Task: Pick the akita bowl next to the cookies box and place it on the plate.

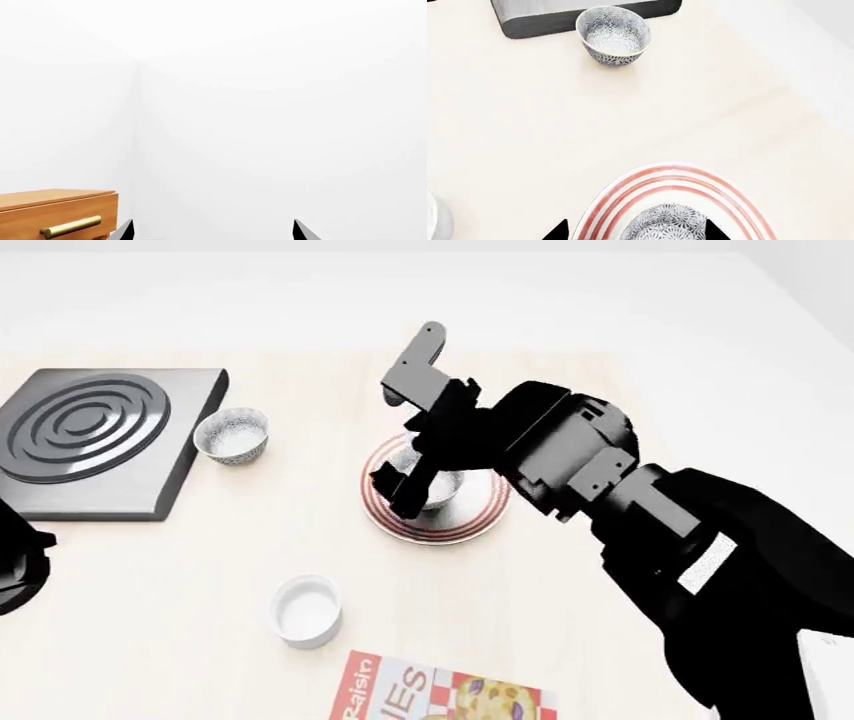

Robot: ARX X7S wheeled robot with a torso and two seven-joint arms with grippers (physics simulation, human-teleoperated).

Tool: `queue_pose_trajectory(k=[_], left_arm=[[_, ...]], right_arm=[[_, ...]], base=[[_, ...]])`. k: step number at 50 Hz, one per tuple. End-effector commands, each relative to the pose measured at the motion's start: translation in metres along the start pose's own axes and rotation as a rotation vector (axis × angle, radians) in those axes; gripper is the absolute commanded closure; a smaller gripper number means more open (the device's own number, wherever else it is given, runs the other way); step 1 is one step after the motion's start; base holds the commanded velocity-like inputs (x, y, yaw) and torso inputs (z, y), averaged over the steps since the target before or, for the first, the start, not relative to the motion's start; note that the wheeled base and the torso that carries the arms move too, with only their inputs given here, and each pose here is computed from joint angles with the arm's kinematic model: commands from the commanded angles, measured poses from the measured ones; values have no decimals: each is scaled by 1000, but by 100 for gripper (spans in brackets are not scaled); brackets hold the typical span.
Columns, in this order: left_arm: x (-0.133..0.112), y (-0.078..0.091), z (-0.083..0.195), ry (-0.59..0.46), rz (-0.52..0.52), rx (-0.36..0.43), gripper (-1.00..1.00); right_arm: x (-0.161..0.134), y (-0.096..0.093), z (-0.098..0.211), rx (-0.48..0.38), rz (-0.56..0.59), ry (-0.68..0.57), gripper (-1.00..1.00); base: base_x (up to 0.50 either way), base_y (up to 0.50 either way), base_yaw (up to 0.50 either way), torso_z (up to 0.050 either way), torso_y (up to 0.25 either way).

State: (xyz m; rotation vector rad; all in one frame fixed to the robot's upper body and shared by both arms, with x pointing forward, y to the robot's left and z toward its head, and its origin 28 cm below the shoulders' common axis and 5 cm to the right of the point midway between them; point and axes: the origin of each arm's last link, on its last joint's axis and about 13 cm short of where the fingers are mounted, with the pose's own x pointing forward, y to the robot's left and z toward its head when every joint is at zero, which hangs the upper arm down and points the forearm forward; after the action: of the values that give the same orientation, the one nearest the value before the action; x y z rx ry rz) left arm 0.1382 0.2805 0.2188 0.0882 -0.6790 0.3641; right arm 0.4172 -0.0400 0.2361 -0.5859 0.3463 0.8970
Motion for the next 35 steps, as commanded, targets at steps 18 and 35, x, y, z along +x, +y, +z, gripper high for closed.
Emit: queue_pose_trajectory(k=[18,35], left_arm=[[0,-2,-1,-1,-6,-1,-100],[-1,-1,3,-16,-8,-4,-100]], right_arm=[[-150,-9,60,-6,-125,-775,-100],[-351,111,32,-228,-449,-1539,-100]], base=[[0,0,0,0,0],[0,0,0,0,0]])
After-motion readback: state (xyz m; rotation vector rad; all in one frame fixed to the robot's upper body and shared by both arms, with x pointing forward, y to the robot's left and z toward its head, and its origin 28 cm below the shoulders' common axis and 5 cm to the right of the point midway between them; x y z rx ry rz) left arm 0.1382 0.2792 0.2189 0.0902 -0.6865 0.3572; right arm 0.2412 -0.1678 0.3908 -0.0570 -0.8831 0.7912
